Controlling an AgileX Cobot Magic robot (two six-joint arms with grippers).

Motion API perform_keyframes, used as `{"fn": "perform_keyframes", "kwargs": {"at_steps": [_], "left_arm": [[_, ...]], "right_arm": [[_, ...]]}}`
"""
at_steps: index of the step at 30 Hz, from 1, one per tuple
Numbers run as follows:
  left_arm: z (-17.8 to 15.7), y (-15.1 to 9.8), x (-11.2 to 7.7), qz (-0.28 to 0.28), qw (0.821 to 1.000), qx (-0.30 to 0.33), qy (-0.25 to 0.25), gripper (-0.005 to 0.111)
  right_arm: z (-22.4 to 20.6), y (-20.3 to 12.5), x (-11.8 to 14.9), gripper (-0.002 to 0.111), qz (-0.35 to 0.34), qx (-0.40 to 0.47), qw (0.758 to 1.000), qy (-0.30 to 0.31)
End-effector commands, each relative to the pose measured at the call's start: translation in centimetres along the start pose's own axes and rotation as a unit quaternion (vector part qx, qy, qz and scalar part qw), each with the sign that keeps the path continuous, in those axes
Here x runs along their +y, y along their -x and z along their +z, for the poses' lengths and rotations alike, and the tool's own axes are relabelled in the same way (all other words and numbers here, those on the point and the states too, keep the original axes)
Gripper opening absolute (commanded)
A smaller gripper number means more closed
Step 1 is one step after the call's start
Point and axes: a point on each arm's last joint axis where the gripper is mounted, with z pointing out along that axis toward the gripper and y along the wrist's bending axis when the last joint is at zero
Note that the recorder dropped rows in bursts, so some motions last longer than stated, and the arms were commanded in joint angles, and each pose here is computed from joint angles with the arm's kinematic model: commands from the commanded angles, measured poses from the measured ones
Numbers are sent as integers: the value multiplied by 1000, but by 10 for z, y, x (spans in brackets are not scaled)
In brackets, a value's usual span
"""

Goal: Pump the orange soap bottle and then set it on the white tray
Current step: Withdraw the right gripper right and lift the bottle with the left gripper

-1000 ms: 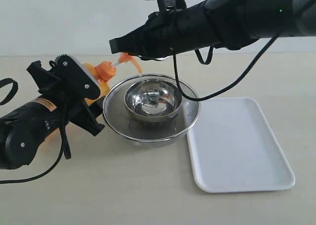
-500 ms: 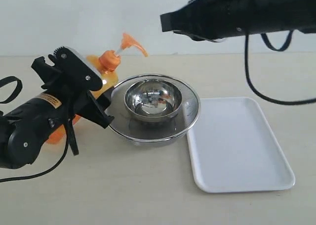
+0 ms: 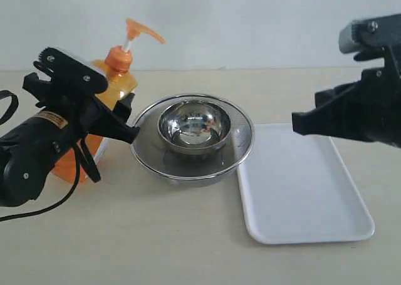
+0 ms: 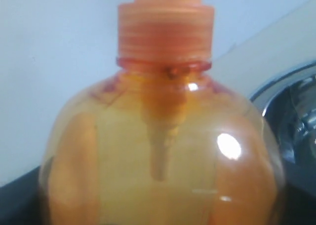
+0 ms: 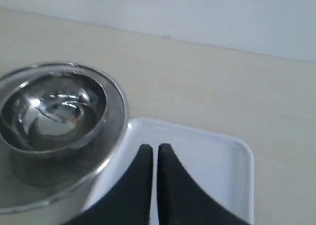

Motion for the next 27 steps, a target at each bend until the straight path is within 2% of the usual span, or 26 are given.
{"fn": "perform_keyframes", "kwargs": {"at_steps": [1,5,10,20,23,25,27], "left_arm": [[-5,-4,4,-86,996,-2,13,5],[-13,-6,6,-119,993,-15,16,5],[-28,-7,15,-148,987,-36,44,5],[-58,13,36,-205,970,-108,75,5],[-66,23,41,-223,963,-133,70,5],[-72,35,41,-228,959,-166,41,5],[-78,53,36,-241,947,-213,-22,5]], "right_arm": [[-2,-22,-9,0,3,10,999,-36],[-4,-33,-11,0,2,12,999,-39],[-3,-36,-10,0,3,9,999,-30],[-3,-36,-9,0,2,10,1000,-29],[-3,-36,-9,0,2,11,1000,-28],[-3,-35,-10,0,2,9,999,-30],[-3,-34,-11,0,8,-1,999,-39]]}}
